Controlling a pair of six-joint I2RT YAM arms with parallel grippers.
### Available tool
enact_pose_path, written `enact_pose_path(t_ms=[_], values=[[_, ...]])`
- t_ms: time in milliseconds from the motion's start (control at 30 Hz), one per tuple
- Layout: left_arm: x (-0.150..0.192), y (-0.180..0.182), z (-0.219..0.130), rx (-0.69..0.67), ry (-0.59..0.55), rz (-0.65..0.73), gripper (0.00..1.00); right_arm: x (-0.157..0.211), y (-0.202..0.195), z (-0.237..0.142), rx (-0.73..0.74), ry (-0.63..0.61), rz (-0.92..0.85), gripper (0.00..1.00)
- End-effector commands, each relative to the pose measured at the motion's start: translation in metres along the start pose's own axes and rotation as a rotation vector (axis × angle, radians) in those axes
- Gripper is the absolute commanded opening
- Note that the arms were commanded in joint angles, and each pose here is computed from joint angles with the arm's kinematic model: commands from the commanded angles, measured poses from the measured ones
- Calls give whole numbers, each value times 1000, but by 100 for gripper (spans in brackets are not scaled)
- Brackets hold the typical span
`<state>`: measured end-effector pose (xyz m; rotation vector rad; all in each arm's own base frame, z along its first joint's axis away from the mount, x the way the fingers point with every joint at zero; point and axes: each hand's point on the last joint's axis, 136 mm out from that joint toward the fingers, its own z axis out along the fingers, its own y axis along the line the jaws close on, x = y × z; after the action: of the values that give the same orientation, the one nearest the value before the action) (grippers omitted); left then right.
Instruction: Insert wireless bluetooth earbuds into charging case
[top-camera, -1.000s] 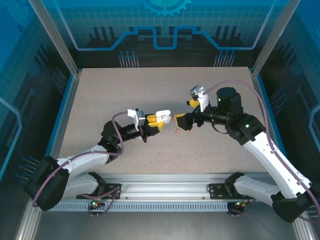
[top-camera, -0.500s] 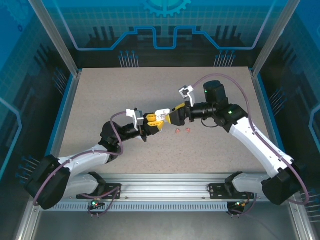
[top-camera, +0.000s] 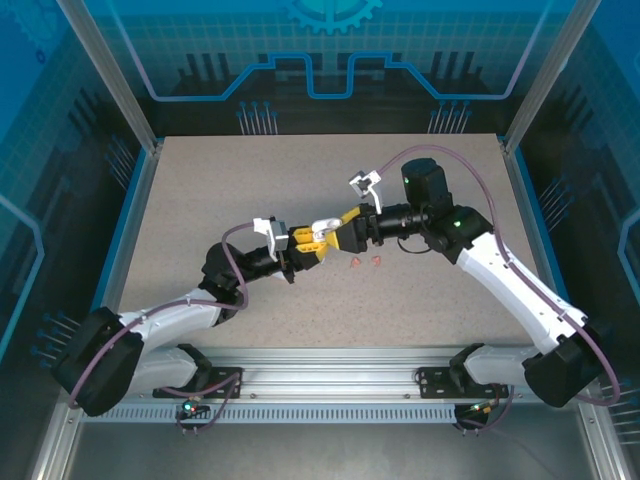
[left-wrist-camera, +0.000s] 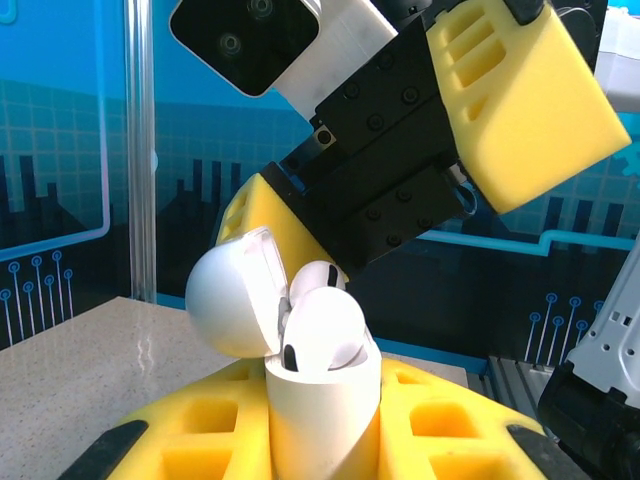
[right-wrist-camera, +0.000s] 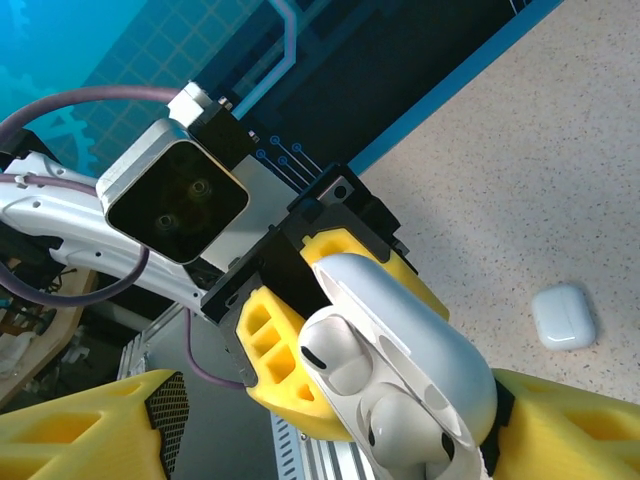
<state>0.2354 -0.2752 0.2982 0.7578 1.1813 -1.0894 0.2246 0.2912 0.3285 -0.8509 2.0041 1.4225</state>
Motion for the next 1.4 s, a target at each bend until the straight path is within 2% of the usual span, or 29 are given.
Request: enact_pose_path(t_ms=[0,300,500,700,900,1133,1367], values=[[-14,-3,5,23,-38,14,0,-13,29,-10,-46,-39,-99,77],[-15,-3,6,25,-39,10,0,-9,19,-12,20,-27,-116,77],[-14,-8,5,48,-40,12,0,2,-15,-26,255,15,-227,80],[-15,-18,1,89,-31,25,0,22,0,-36,212,39,-542,84],[-18,-26,0,127,-16,29,0,40,7,-39,169,104,-731,82],[-19,-28,2,145,-15,16,0,37,8,-29,126,133,-775,77],[-20,-28,2,146,-19,15,0,37,8,-8,80,163,-754,62]])
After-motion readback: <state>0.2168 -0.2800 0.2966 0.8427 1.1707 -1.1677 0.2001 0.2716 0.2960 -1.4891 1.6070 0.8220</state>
